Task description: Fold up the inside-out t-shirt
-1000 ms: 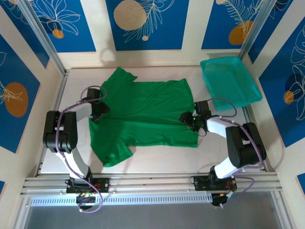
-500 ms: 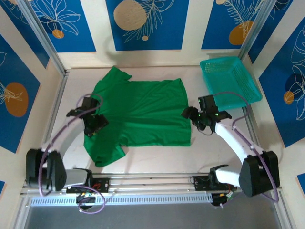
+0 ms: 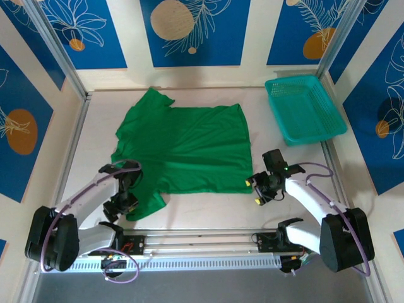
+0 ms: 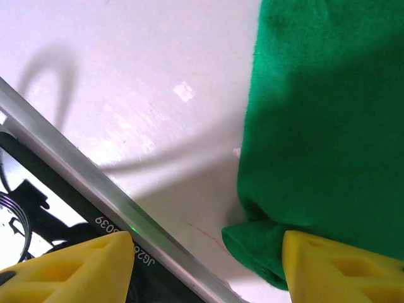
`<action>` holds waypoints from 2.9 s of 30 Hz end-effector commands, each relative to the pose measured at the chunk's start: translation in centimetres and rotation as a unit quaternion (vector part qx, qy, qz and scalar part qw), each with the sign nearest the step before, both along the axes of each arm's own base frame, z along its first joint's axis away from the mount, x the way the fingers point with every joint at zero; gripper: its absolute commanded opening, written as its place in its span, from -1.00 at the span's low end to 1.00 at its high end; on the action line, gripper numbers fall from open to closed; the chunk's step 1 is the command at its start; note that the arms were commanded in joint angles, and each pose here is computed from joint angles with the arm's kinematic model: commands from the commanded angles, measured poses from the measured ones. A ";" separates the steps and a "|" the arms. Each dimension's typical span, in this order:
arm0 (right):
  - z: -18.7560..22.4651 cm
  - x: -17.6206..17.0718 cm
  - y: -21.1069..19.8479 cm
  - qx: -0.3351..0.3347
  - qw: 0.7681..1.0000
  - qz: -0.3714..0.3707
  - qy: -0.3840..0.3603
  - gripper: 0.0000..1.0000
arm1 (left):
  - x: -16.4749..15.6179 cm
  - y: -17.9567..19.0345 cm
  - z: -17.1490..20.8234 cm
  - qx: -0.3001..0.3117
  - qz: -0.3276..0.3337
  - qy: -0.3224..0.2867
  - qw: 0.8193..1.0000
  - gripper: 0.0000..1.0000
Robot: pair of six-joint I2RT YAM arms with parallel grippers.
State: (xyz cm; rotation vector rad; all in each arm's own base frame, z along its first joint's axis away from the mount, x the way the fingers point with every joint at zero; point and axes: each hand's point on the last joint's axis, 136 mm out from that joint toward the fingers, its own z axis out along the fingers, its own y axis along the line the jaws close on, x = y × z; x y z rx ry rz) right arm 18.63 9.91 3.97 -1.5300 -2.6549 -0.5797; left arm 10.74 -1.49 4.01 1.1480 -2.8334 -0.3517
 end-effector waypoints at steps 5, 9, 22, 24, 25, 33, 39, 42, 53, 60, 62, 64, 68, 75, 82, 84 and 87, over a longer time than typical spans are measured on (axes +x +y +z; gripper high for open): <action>-1.3 1.2 0.4 -0.013 0.999 -0.032 0.022 0.30 | 0.2 -2.6 -1.8 -0.070 0.057 -0.019 0.996 0.24; -2.5 1.4 1.6 -0.006 0.998 -0.037 0.050 0.42 | 1.2 -3.5 -2.0 -0.092 0.071 -0.044 0.992 0.24; -3.6 1.1 1.4 -0.022 0.994 -0.085 0.070 -1.00 | 0.0 -4.9 -4.8 -0.122 0.130 -0.009 0.984 -1.00; -3.1 0.6 0.4 -0.044 0.992 -0.095 0.067 -1.00 | -0.1 -5.4 -5.0 -0.139 0.132 -0.011 0.981 -1.00; -2.7 0.3 -0.2 -0.057 0.991 -0.101 0.064 -1.00 | -0.3 -5.1 -4.5 -0.131 0.133 -0.010 0.982 -1.00; 1.1 -2.8 -4.2 -0.176 0.981 -0.072 0.049 -1.00 | -2.5 0.7 4.1 -0.017 0.111 -0.079 0.991 -1.00; 2.2 -3.6 -3.3 -0.153 0.985 -0.078 0.008 -0.98 | -2.4 1.1 6.8 -0.026 0.128 -0.127 0.983 -1.00; 3.2 -2.8 -2.9 -0.135 0.987 -0.090 -0.014 -0.97 | -1.0 1.0 8.4 -0.018 0.112 -0.135 0.984 -1.00; 4.7 4.3 -1.4 -0.095 0.989 -0.102 -0.048 -0.87 | 6.8 -0.7 11.4 -0.013 0.085 -0.175 0.981 -1.00; 2.5 9.7 -1.8 -0.083 0.989 -0.120 -0.029 -0.81 | 15.4 -2.0 8.9 -0.014 0.043 -0.188 0.981 -1.00; 1.7 11.1 -2.5 -0.097 0.987 -0.127 -0.034 -0.81 | 18.6 -2.4 7.0 -0.031 0.028 -0.173 0.984 -1.00; 1.3 12.6 -3.4 -0.125 0.984 -0.122 -0.045 -0.78 | 21.9 -2.7 4.7 -0.054 0.009 -0.158 0.986 -0.98; 1.8 14.5 -3.8 -0.146 0.984 -0.081 -0.064 -0.39 | 25.7 -1.4 2.1 -0.073 -0.003 -0.118 0.990 -0.64; 4.8 11.8 -3.6 -0.176 0.975 0.049 -0.124 -0.04 | 22.4 -0.7 5.9 -0.077 -0.010 -0.167 0.983 0.81; 4.2 7.5 3.6 -0.063 0.947 0.265 -0.169 0.00 | 12.6 -1.5 4.2 -0.076 -0.013 -0.160 0.984 0.35; 4.0 7.4 6.8 0.027 0.927 0.317 -0.200 -0.01 | 11.3 -1.3 3.0 -0.064 -0.003 -0.154 0.986 0.36; 2.9 7.5 8.6 0.073 0.909 0.360 -0.195 -0.05 | 11.7 -1.3 1.0 -0.054 -0.002 -0.170 0.984 0.36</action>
